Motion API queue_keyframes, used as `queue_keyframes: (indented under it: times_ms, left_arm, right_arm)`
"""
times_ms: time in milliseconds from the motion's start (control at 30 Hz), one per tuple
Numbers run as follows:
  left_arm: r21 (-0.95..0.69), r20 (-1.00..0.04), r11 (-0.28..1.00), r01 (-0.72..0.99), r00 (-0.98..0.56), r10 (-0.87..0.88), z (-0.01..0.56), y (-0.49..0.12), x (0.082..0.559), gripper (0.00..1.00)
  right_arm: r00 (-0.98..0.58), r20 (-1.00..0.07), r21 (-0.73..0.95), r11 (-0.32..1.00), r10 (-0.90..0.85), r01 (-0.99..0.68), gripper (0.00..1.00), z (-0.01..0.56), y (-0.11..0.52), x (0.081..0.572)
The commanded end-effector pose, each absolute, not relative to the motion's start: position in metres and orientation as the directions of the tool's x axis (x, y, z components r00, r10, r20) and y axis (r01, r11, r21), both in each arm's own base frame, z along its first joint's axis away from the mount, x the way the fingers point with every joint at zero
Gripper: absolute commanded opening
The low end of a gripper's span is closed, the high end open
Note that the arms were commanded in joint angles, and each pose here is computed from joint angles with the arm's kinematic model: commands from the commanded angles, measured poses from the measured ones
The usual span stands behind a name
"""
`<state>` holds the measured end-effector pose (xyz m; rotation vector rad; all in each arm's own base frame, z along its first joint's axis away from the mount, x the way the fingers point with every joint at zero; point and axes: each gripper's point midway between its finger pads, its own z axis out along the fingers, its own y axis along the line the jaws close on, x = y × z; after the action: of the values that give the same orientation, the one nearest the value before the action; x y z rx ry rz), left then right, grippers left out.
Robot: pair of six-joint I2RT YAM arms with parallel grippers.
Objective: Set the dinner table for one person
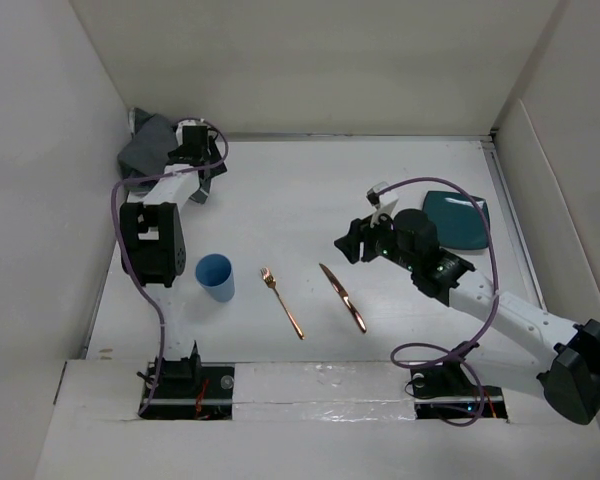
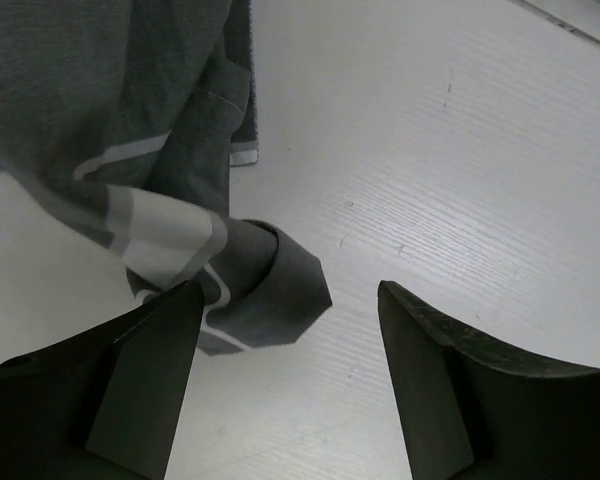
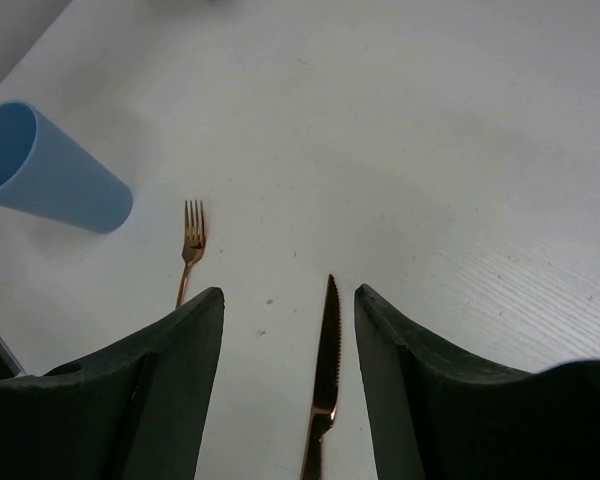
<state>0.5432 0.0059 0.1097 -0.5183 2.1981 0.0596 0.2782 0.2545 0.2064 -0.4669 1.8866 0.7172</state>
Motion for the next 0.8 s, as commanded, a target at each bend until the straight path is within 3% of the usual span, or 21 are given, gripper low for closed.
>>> queue_keyframes:
  times_ms: [0, 167, 233, 267, 367, 633, 767]
  left_arm:
    - [-0.083, -0.781, 0.9, -0.428, -0.533, -0.325, 0.12, 0.023, 0.556, 0.67]
    - [0.01, -0.777, 0.895, -0.447, -0.566, -0.274, 0.11, 0.025, 0.569, 0.61]
    - [0.007, -0.785, 0.905, -0.425, -0.563, -0.258, 0.113, 0.013, 0.578, 0.26]
    - [-0.02, -0.785, 0.913, -0.408, -0.558, -0.267, 0.117, 0.008, 0.584, 0.02]
    - [-0.103, -0.796, 0.953, -0.285, -0.551, -0.251, 0.135, -0.047, 0.594, 0.0]
    - [-0.319, -0.9, 0.934, 0.161, -0.361, -0.245, 0.278, -0.214, 0.596, 0.0]
    - [-0.353, -0.887, 0.887, 0.298, -0.407, -0.217, 0.274, -0.27, 0.575, 0.0]
  right_arm:
    - [-0.353, -0.934, 0.276, 0.72, 0.046, -0.637, 0.6, 0.225, 0.26, 0.282]
    - [-0.354, -0.934, 0.277, 0.723, 0.047, -0.633, 0.6, 0.226, 0.261, 0.283]
    - [-0.358, -0.932, 0.282, 0.714, 0.046, -0.641, 0.6, 0.224, 0.265, 0.281]
    - [-0.363, -0.931, 0.282, 0.719, 0.045, -0.635, 0.6, 0.222, 0.265, 0.283]
    - [-0.366, -0.929, 0.279, 0.739, 0.047, -0.613, 0.6, 0.221, 0.261, 0.286]
    - [-0.326, -0.943, 0.241, 0.823, 0.073, -0.514, 0.59, 0.239, 0.242, 0.302]
    - [-0.308, -0.946, 0.241, 0.851, 0.099, -0.466, 0.59, 0.245, 0.229, 0.306]
